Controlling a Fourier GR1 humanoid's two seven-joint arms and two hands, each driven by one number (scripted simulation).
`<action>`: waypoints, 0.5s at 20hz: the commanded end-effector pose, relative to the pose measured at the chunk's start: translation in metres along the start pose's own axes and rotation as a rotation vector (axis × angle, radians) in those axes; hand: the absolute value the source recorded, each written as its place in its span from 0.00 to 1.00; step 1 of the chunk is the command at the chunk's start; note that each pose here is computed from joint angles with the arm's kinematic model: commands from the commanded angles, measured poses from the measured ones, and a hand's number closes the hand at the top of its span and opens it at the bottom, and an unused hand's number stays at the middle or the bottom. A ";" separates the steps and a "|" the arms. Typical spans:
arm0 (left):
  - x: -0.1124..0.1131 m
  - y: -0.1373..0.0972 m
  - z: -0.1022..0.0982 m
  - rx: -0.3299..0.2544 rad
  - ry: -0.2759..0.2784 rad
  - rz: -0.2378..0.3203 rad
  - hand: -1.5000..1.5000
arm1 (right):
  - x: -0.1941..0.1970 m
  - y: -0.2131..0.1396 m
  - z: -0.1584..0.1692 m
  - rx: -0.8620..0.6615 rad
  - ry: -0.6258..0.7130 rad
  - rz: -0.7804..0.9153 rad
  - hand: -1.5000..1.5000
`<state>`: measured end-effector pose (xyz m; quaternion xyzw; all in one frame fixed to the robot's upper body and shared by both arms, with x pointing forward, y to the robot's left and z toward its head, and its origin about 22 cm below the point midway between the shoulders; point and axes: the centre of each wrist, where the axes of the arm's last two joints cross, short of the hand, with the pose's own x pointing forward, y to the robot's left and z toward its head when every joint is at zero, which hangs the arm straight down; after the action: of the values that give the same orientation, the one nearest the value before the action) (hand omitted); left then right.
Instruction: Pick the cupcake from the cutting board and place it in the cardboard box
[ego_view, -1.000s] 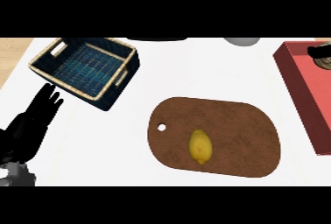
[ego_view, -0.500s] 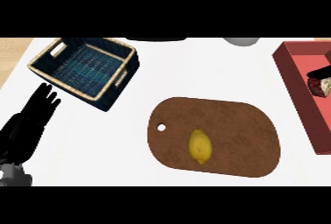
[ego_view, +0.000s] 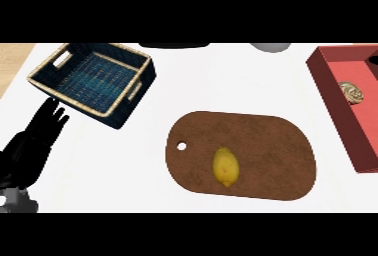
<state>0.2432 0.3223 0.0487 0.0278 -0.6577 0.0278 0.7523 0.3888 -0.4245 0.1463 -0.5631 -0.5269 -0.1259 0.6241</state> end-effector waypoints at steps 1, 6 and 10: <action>0.013 -0.012 0.003 0.006 -0.009 0.008 0.50 | -0.004 -0.028 -0.008 -0.064 0.018 -0.129 0.00; 0.001 -0.010 0.010 0.004 0.007 0.002 0.50 | -0.055 -0.071 -0.002 -0.116 0.040 -0.204 0.00; 0.000 0.004 -0.001 -0.002 -0.008 -0.019 0.50 | -0.054 -0.119 -0.001 -0.065 0.030 -0.206 0.00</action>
<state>0.2397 0.3208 0.0487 0.0326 -0.6581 0.0264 0.7518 0.3104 -0.4763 0.1528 -0.5337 -0.5575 -0.2152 0.5983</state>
